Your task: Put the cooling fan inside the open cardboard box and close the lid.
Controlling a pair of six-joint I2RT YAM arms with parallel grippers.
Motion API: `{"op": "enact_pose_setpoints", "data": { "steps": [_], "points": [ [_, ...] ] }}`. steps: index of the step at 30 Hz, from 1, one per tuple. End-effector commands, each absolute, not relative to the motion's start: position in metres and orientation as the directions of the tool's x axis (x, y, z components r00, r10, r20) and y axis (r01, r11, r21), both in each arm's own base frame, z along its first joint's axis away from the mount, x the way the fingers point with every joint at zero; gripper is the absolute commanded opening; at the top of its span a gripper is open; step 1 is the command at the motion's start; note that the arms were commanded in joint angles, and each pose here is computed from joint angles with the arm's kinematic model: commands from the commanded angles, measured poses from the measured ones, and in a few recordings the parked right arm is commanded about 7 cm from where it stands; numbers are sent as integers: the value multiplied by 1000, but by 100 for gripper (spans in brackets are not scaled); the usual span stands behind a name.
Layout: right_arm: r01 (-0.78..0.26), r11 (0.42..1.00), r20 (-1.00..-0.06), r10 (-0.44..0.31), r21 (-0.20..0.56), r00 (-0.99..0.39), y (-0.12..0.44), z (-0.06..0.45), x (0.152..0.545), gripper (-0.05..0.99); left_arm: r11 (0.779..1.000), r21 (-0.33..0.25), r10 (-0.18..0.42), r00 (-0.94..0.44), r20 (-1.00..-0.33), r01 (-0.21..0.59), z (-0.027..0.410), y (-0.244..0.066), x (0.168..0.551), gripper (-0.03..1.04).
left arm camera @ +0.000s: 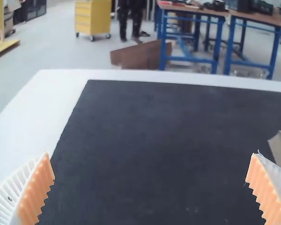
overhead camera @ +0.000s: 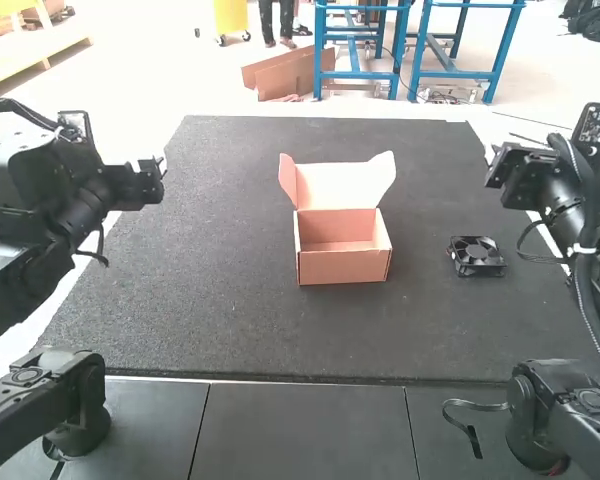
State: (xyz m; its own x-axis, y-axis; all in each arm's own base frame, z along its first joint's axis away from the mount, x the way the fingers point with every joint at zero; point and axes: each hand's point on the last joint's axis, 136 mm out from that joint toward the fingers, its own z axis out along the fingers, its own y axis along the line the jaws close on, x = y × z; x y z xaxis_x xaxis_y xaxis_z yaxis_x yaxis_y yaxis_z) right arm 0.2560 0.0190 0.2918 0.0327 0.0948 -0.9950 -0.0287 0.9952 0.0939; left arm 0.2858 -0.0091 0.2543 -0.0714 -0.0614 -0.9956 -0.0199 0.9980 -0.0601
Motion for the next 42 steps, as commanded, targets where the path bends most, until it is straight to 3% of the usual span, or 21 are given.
{"op": "enact_pose_setpoints", "data": {
  "steps": [1,7,14,16,20,21,23,26,32,37,42],
  "points": [
    [-15,984,-984,175,175,15,17,306,259,91,998,-57,-58,-65,-996,-13,271,-10,289,97],
    [16,979,-972,203,203,-117,18,290,268,91,996,-87,-92,-184,-979,-34,253,-9,295,97],
    [105,973,-943,224,203,-248,11,263,281,91,996,-77,-86,-298,-951,-43,235,-10,302,97],
    [93,992,-951,104,80,-292,8,251,284,91,996,-76,-86,-301,-950,-43,236,-10,303,97],
    [166,985,-940,92,38,-328,-9,246,293,91,993,-52,-84,-302,-950,-110,241,2,305,97],
    [186,982,-931,94,29,-352,-15,241,295,91,994,-39,-68,-315,-947,-99,241,0,306,97],
    [220,975,-907,80,-15,-415,-28,229,299,91,998,-53,-44,-348,-937,18,238,-21,305,97],
    [228,968,-851,34,-101,-524,-46,211,300,91,999,-48,-38,-356,-934,19,237,-20,305,97],
    [135,963,-848,-134,-234,-513,-55,240,308,90,999,-39,-17,-462,-886,37,221,-27,305,97],
    [34,986,-805,-111,-160,-583,-38,223,311,88,999,-32,-9,-521,-854,35,216,-28,306,97],
    [31,994,-766,-57,-100,-640,-33,204,314,85,999,-16,10,-524,-852,44,220,-28,306,97]
  ]
}}
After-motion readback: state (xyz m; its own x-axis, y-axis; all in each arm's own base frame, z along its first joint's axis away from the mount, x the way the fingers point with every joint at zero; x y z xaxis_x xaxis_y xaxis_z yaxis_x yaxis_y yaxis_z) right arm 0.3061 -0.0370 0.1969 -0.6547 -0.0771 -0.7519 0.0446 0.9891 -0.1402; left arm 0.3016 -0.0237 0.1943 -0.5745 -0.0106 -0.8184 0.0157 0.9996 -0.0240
